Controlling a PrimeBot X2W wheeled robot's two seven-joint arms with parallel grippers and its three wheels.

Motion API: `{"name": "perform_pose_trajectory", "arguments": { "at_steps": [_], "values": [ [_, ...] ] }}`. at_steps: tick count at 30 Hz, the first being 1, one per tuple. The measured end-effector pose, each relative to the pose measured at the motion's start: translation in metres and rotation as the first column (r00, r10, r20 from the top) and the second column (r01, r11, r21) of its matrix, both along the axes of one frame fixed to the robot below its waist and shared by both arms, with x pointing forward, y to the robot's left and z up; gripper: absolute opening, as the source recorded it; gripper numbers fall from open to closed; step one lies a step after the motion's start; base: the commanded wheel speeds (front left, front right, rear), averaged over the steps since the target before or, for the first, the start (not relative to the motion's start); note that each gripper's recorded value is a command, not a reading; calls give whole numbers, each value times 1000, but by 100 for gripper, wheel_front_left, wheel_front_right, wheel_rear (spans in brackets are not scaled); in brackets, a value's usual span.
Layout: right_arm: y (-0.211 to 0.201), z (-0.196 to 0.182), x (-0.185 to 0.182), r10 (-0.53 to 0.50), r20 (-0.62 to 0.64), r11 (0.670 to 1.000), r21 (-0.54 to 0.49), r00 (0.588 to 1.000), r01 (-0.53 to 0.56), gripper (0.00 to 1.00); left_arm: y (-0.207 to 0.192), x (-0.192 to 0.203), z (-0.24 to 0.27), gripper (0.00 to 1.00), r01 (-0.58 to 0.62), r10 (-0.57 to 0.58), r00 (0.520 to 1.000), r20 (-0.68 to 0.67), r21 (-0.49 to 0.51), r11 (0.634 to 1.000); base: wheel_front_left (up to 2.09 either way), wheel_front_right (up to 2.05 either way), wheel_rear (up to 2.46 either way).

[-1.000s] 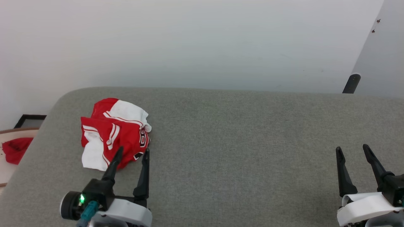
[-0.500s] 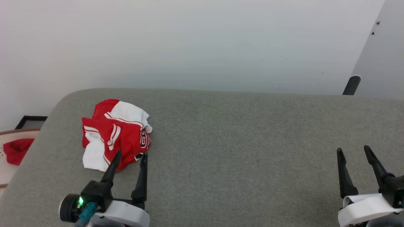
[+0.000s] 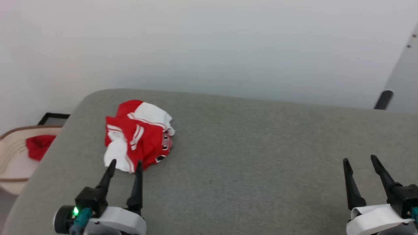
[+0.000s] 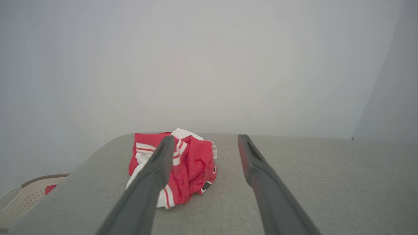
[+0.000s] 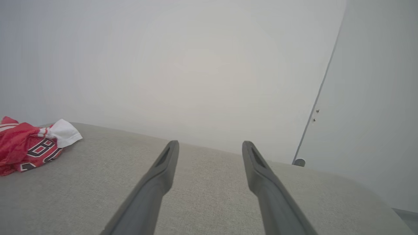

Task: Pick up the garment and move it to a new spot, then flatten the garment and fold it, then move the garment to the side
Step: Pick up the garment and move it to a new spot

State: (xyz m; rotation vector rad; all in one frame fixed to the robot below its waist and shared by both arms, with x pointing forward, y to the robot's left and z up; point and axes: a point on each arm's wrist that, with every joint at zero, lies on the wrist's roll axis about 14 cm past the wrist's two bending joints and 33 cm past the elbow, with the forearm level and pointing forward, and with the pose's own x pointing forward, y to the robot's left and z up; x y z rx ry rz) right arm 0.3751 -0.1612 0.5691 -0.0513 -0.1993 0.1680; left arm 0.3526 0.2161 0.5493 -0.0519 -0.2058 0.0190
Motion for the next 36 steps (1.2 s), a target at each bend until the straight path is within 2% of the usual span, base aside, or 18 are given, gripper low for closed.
{"name": "perform_pose_trajectory", "arguments": {
  "at_steps": [8, 17, 23, 28, 30, 36],
  "values": [
    [56, -3, 10, 156, -17, 988, -8, 988, -156, 100, 48, -22, -3, 100, -144, 144, 990, -8, -15, 989, 0, 0, 0],
    [96, -4, 18, 261, -22, 965, -11, 965, -261, 100, 77, -40, -11, 100, -214, 212, 976, -54, -46, 976, 0, 0, 0],
    [95, -9, 27, 264, -42, 964, -18, 964, -265, 100, 84, -11, 7, 100, -166, 155, 979, -135, -79, 983, 0, 0, 0],
    [85, -6, 38, 244, -29, 969, -24, 969, -244, 100, 98, 24, 39, 100, -122, 114, 974, -197, -29, 992, 0, 0, 0],
    [78, -7, 45, 228, -29, 973, -25, 973, -228, 100, 95, 42, 45, 100, -91, 79, 968, -239, -39, 995, 0, 0, 0],
    [51, -18, 65, 159, -39, 987, -12, 987, -159, 100, 92, 99, 40, 100, -25, 13, 906, -422, -23, 999, 0, 0, 0]
  ]
}}
